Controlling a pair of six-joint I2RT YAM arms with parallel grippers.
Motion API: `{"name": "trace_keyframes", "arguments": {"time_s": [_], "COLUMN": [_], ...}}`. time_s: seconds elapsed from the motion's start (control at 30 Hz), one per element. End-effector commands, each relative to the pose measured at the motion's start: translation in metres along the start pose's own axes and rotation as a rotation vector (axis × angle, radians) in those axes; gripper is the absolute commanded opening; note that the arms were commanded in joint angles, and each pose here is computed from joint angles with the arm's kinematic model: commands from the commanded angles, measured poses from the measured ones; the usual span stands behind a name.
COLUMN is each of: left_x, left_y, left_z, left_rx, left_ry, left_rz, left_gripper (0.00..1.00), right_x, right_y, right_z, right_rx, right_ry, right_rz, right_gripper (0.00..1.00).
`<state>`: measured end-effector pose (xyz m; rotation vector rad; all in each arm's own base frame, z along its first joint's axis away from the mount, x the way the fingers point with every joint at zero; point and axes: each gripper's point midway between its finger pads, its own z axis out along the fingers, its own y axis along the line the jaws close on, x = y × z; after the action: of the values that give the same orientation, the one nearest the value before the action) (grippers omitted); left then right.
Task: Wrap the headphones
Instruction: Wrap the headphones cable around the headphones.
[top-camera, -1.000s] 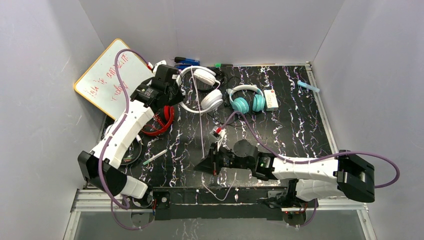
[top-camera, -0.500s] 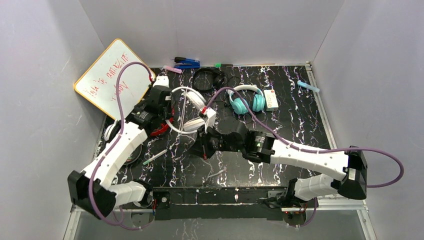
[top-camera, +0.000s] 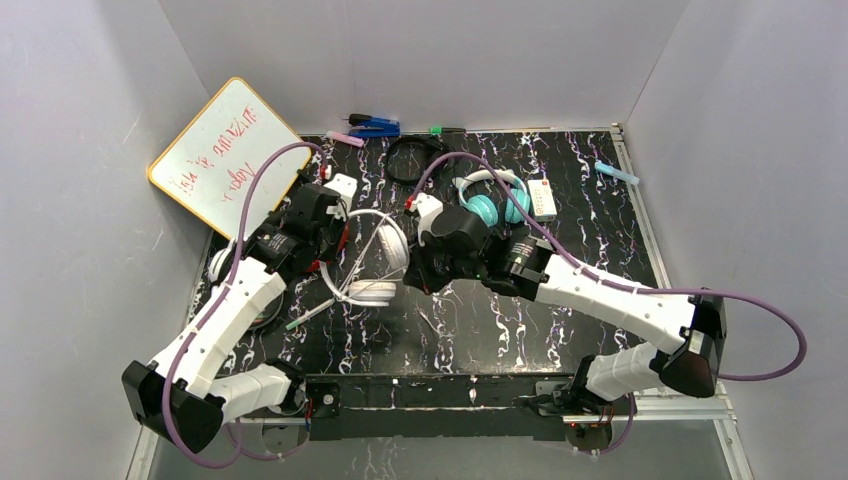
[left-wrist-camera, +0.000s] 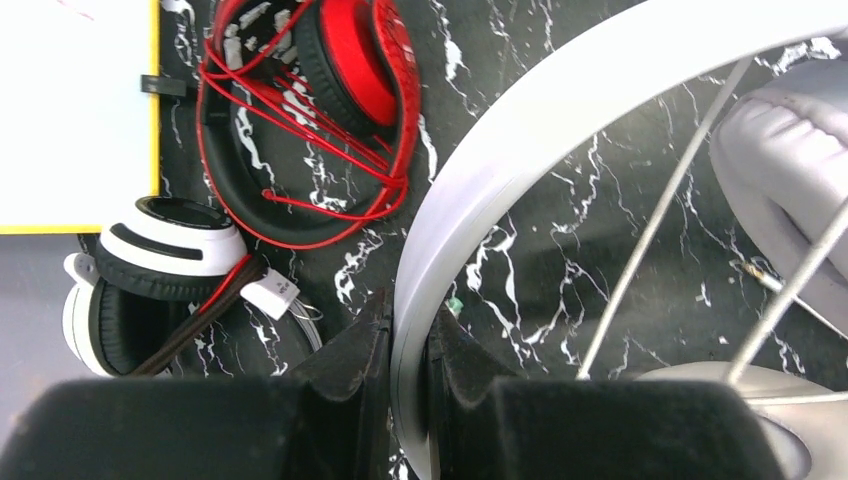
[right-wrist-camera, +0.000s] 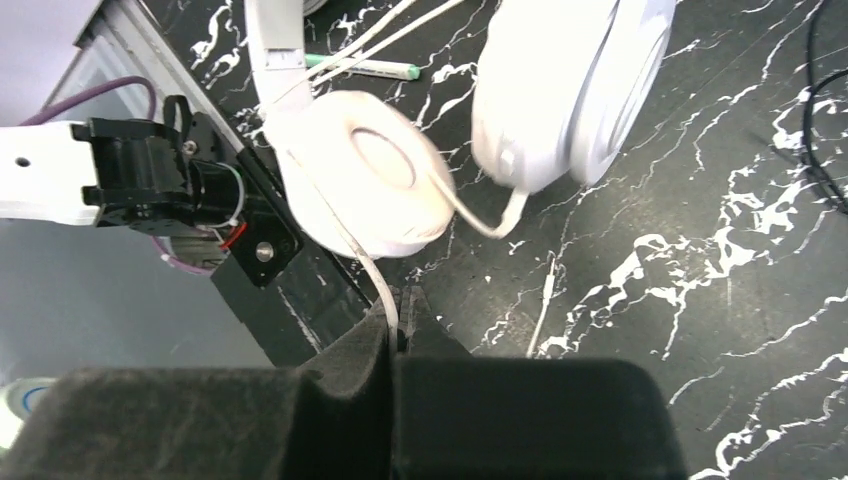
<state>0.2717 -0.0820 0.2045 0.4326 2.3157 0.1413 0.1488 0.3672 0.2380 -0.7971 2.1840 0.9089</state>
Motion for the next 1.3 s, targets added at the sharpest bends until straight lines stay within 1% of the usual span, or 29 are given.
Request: {"name": "trace_keyframes", "arguments": {"time_s": [0.0,0.1,0.3,0.47,0.53,0.77,0.83,0.93,1.1,1.2,1.27], "left_x": [0.009,0.018,0.025,0.032,0.035,0.027,0.023,0.019,0.007,0.0,-0.01], "left_y": [-0.013,-0.023,-0.028,-0.035,-0.039,-0.055,-0.061,-0.078,-0.102,-0.114,-0.12], "left_z": [-0.019,-0.019,-0.022,-0.019,-0.019,-0.029,-0.034,-0.045,-0.07,-0.081,-0.086], "left_rx": [0.081,0.11,0.123,0.142,0.153,0.249,0.292,0.402,0.567,0.634,0.656], "left_ry": [0.039,0.075,0.082,0.11,0.118,0.086,0.069,0.043,0.003,-0.002,-0.003], "left_rz": [0.07,0.097,0.107,0.116,0.092,0.073,0.066,0.049,-0.014,-0.081,-0.161], "left_gripper": [0.0,0.0,0.0,0.0,0.0,0.0,0.0,0.0,0.0,0.0,0.0], "right_x": [-0.028,-0.04,-0.052,-0.056,-0.057,-0.049,-0.05,-0.051,-0.05,-0.045,-0.038], "right_y": [-0.014,-0.026,-0.058,-0.077,-0.082,-0.109,-0.115,-0.116,-0.121,-0.12,-0.118], "right_z": [-0.008,-0.006,-0.007,-0.013,-0.014,-0.01,-0.009,-0.007,-0.006,-0.006,-0.006], "right_rx": [0.102,0.166,0.268,0.277,0.274,0.283,0.263,0.193,0.101,0.058,0.027], "right_ry": [-0.06,-0.092,-0.094,-0.1,-0.104,-0.092,-0.095,-0.109,-0.125,-0.129,-0.135], "right_rz": [-0.067,-0.075,-0.039,0.001,0.01,0.037,0.036,0.031,0.055,0.061,0.058], "right_gripper": [0.05,0.08,0.12,0.12,0.12,0.13,0.14,0.15,0.16,0.16,0.16]}}
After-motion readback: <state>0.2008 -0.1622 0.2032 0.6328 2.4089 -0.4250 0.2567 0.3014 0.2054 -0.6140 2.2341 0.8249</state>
